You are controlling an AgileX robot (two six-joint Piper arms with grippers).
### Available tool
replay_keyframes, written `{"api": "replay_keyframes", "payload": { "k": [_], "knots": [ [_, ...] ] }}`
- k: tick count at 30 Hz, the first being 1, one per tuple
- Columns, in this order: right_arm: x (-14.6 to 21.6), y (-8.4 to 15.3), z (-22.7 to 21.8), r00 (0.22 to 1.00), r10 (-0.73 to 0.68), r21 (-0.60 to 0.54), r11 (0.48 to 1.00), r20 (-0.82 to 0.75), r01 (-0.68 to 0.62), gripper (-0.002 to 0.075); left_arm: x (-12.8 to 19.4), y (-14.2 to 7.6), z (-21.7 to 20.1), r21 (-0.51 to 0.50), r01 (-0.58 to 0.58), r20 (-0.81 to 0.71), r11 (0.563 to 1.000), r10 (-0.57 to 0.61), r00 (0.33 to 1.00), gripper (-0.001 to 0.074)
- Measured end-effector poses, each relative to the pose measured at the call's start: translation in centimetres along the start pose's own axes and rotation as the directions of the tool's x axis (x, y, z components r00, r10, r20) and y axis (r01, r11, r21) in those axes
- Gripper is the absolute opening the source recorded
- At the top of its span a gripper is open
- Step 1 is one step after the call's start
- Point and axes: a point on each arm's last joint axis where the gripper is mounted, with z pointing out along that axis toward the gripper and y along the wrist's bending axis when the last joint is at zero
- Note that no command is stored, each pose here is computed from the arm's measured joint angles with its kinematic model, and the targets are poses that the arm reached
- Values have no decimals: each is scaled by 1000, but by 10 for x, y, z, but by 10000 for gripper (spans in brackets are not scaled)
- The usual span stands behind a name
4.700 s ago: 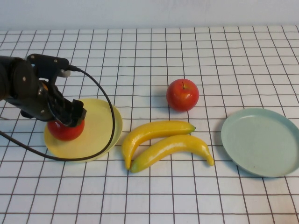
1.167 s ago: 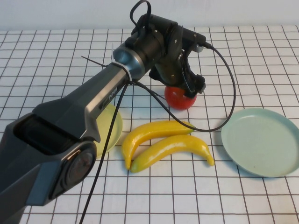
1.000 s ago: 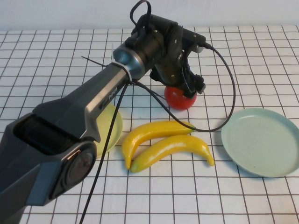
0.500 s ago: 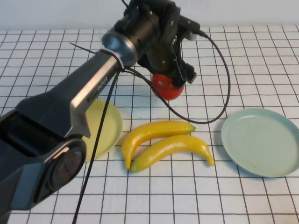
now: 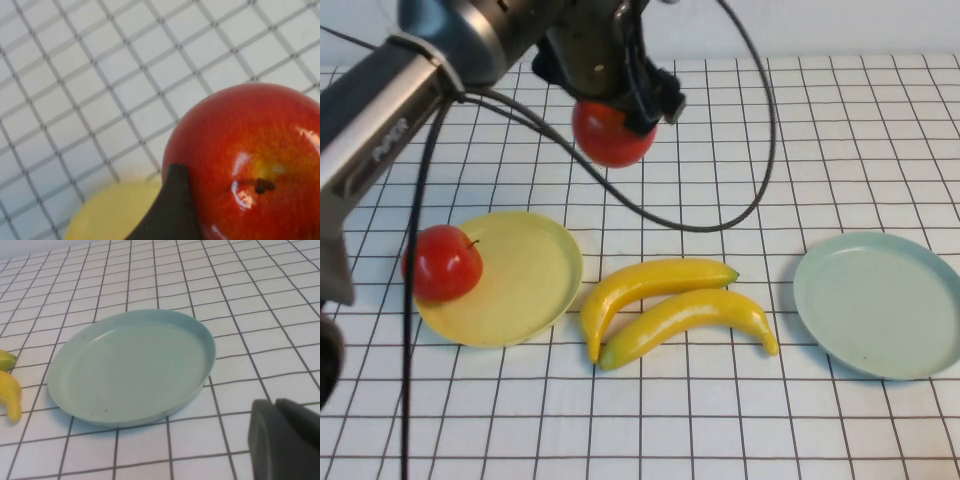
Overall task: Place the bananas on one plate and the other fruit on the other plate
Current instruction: Put one type of fruit in the left plate
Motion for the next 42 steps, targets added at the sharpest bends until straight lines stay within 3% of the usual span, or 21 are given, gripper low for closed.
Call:
{"api": "replay_keyframes", "payload": {
  "k": [8, 16, 35, 42],
  "knots": [
    [0, 0, 0, 1000, 0, 0, 1000, 0, 0, -17, 69, 36, 10, -54, 96, -227, 994, -106, 968, 578],
    [0, 0, 0, 1000, 0, 0, 1000, 0, 0, -17, 111, 39, 45, -33, 140, -284, 990, -143, 948, 578],
    [0, 0, 0, 1000, 0, 0, 1000, 0, 0, -17, 124, 43, 81, 23, 182, -273, 983, -169, 947, 578],
    [0, 0, 0, 1000, 0, 0, 1000, 0, 0, -16, 131, 62, 85, 88, 243, -276, 966, -211, 938, 667]
  ]
}}
